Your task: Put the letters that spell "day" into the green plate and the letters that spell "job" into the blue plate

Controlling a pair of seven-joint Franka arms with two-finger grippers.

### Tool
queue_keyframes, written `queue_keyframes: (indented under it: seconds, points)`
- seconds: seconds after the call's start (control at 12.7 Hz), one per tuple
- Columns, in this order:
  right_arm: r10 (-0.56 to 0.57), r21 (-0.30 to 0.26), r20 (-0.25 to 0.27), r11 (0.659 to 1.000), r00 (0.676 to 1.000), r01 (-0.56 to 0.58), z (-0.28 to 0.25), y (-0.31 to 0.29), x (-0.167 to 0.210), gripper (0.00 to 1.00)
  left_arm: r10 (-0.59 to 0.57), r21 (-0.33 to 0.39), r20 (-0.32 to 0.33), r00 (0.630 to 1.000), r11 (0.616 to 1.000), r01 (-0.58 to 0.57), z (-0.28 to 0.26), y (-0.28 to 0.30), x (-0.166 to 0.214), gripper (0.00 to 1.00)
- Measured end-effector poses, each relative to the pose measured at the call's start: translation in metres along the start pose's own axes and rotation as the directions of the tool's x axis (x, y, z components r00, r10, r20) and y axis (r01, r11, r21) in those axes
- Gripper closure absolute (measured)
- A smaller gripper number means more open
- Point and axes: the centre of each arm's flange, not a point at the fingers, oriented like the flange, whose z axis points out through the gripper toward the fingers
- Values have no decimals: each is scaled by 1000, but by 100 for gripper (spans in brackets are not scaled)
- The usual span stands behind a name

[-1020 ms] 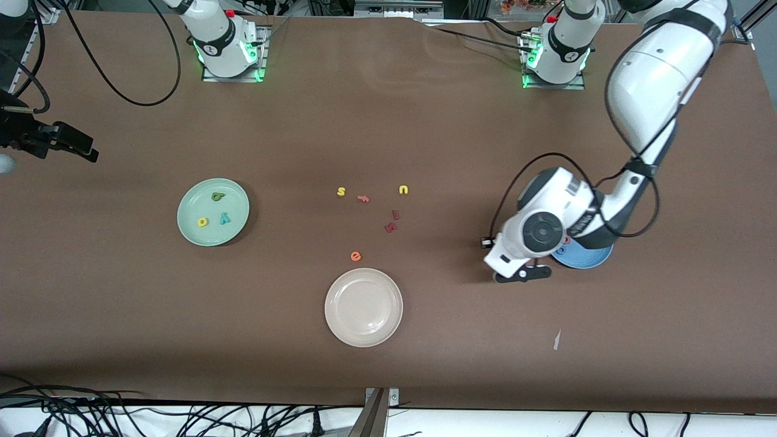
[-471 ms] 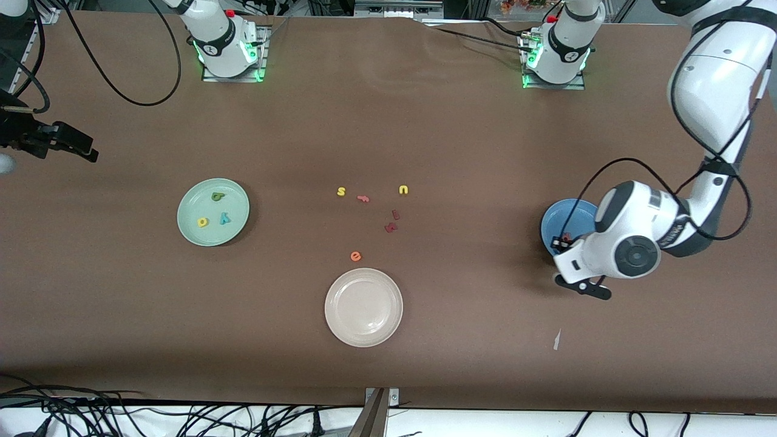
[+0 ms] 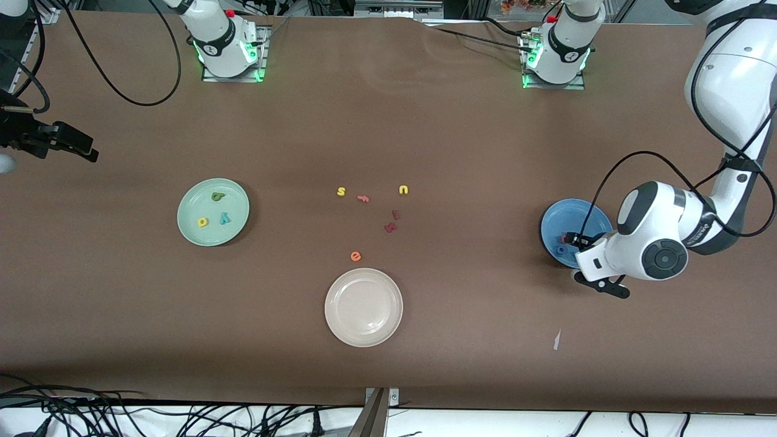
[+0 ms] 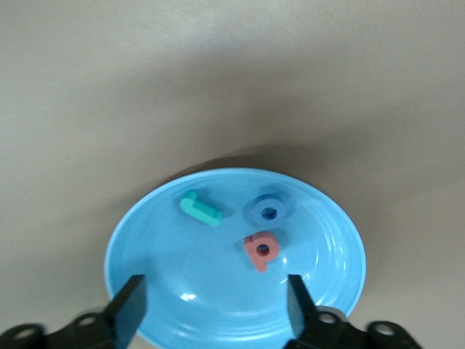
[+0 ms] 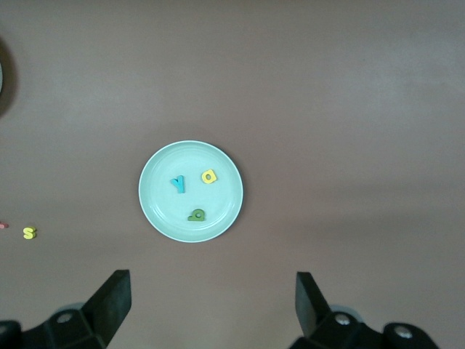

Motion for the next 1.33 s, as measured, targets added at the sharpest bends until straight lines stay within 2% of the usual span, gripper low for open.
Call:
queue_keyframes:
  seconds: [0.08, 0.31, 0.78, 1.02, 1.18, 1.33]
  points:
    - [0, 0, 0, 1000, 1000, 0, 0, 0, 0, 0, -24, -11, -16, 1000, 1000, 24, -15, -5, -5, 0]
    - [-1, 0, -1, 1000, 1000, 1, -1, 0, 0, 0, -135, -59, -56, 989, 989, 132, -69, -42, -38, 0]
    - [-3, 0, 2, 1000, 1000, 3, -1, -1, 0, 0, -235, 5, -78, 969, 972, 236, -149, -68, -98, 0]
    - [-2, 0, 3, 1000, 1000, 2, 0, -1, 0, 0, -376, -106, -105, 921, 925, 365, -183, -90, -133, 0]
    - [-2, 0, 3, 1000, 1000, 2, 0, -1, 0, 0, -415, -117, -137, 899, 908, 401, -205, -91, -149, 0]
    - [-2, 0, 3, 1000, 1000, 2, -1, -1, 0, 0, -397, -99, -195, 897, 918, 385, -238, -69, -159, 0]
